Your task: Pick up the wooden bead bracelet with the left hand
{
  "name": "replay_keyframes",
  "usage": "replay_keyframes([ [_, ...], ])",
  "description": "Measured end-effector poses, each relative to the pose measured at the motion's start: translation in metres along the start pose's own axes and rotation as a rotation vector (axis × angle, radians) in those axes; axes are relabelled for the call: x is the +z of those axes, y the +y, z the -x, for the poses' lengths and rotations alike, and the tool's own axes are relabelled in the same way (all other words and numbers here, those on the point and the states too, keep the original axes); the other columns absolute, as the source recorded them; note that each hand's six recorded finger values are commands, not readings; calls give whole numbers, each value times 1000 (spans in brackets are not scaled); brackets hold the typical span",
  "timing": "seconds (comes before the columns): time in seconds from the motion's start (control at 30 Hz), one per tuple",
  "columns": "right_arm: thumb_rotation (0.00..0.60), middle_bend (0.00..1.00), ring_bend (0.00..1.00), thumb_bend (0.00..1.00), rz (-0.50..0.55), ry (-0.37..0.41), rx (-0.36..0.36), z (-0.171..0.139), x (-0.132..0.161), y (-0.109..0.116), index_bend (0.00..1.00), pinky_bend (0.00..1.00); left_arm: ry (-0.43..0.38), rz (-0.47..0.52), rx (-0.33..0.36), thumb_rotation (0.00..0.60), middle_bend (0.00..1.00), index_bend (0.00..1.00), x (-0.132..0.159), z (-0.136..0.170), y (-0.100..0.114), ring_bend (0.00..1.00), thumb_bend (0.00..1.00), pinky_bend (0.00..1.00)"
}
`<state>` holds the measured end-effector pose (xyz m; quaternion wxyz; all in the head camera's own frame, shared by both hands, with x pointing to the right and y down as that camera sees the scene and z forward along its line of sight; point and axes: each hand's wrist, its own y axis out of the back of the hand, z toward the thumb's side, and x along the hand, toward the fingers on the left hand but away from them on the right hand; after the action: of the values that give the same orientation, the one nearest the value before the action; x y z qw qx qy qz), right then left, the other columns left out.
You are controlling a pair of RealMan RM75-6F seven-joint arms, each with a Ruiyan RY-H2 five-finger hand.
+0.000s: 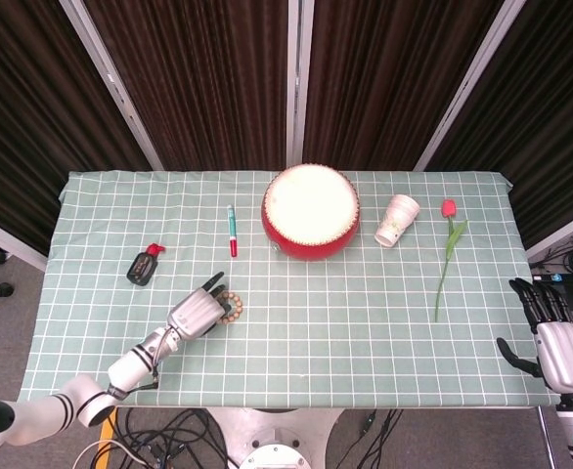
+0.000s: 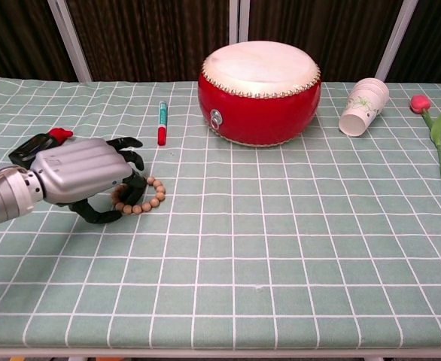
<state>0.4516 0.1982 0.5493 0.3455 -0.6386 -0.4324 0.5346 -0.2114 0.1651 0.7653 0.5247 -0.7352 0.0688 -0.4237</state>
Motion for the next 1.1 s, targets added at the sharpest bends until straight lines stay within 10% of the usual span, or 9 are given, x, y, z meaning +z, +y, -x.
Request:
replay_keyframes([
  [0.53,600,61,0,220,0,-1,-5,-1,0,2,0,0,23,191,18,600,653,622,-3,6,0,331,455,60],
  [1.1,600,61,0,219,3,8,-24,-5,1,5,0,0,68,1422,-21,600,656,611,-18,43,36,331,461,70],
])
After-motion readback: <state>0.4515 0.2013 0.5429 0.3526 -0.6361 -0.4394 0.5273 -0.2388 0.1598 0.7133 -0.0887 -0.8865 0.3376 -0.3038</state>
